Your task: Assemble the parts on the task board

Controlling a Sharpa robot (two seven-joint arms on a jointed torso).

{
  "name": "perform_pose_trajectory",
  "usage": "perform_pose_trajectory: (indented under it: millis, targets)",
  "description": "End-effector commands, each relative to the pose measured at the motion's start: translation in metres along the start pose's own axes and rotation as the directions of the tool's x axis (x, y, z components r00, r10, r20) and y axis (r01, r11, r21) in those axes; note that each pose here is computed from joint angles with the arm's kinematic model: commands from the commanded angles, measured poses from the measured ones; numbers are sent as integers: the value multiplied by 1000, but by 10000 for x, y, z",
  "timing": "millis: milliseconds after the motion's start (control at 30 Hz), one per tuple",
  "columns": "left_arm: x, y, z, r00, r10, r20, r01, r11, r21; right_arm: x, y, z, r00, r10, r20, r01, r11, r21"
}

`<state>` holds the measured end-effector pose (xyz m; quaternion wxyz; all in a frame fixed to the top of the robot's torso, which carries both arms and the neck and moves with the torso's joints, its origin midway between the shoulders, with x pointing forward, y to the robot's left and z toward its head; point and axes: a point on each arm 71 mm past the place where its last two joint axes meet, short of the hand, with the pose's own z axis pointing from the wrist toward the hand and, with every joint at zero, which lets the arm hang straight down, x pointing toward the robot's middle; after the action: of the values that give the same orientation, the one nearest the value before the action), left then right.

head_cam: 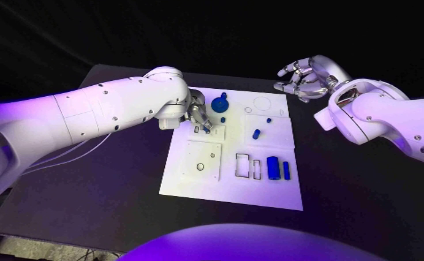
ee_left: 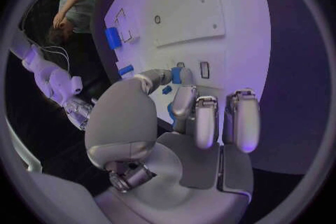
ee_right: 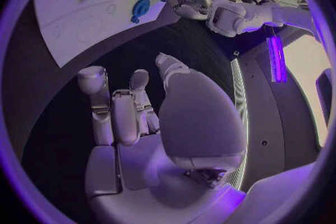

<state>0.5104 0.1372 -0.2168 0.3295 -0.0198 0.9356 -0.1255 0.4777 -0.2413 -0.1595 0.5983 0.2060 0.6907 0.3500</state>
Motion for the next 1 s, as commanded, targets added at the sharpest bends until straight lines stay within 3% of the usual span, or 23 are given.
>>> perform_pose_trajectory:
  millis: [33, 600, 1000]
  targets:
    - [14, -19, -9, 999, 31, -19, -31, 999, 6, 8, 9, 1, 1000, -4, -3, 4, 1000, -10]
    - [32, -38, -6, 999, 21, -34, -20, 1000, 9, 10, 11, 3, 1000, -4, -3, 4, 1000, -11]
    - [35, -52, 41, 999, 22, -45, -22, 1000, -7, 9, 11, 2, 1000, -4, -3, 4, 1000, -12]
